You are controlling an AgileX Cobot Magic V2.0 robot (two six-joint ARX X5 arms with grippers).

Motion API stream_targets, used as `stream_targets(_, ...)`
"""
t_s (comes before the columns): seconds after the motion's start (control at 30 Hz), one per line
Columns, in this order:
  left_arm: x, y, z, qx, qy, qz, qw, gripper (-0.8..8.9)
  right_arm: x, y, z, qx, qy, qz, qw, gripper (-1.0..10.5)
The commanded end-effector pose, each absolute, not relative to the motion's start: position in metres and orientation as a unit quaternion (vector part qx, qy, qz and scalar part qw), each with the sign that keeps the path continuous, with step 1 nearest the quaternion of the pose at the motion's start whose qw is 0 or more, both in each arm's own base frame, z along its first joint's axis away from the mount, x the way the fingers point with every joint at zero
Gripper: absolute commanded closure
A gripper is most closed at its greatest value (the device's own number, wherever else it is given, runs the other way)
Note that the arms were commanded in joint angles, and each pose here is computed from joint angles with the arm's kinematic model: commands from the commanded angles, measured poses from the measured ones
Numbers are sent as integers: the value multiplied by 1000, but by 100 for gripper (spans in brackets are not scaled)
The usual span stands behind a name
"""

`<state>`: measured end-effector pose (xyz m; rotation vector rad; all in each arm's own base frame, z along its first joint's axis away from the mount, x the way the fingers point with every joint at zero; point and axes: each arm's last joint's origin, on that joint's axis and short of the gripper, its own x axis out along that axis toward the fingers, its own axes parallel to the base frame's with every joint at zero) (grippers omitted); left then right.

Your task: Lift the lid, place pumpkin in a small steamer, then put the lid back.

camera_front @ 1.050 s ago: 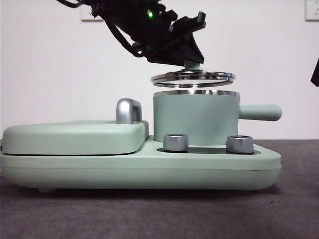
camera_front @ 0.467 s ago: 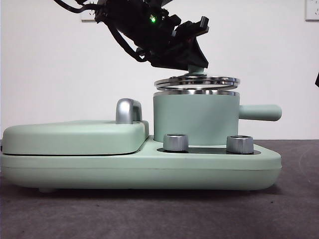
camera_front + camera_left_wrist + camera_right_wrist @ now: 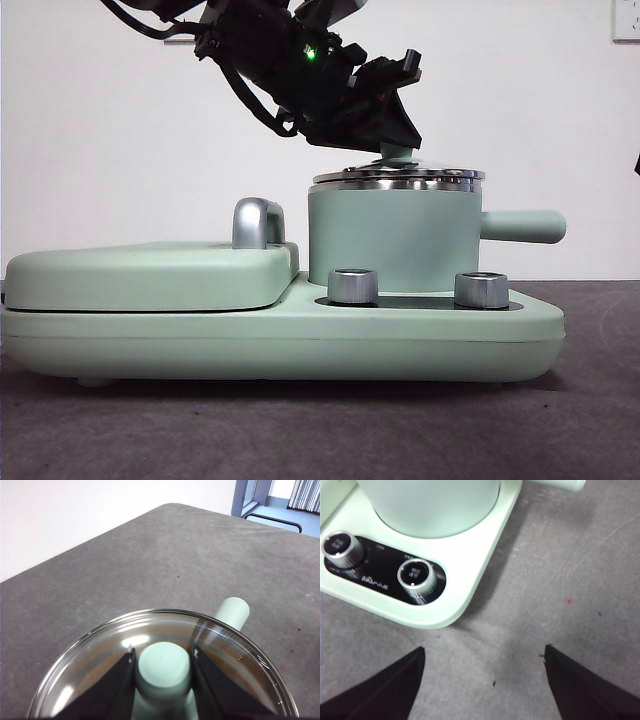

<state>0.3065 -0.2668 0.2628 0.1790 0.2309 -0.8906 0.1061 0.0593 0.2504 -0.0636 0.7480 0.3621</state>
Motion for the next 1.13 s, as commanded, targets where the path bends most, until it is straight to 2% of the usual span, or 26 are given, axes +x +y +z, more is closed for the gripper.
stream_targets(0.03, 309, -275, 266, 82, 97, -436, 891, 798, 107, 61, 250, -32, 363, 177, 914, 579)
stream_targets(0.17, 308, -274, 263, 88, 118, -434, 889, 798, 107, 61, 250, -32, 363, 177, 914, 579)
stream_targets(0.67, 300, -266, 287, 83, 90, -423, 898, 798, 107, 60, 250, -35, 362, 168, 916, 579)
stream_targets(1.13, 300, -266, 286, 85, 92, -424, 897, 798, 107, 60, 250, -35, 362, 168, 916, 579)
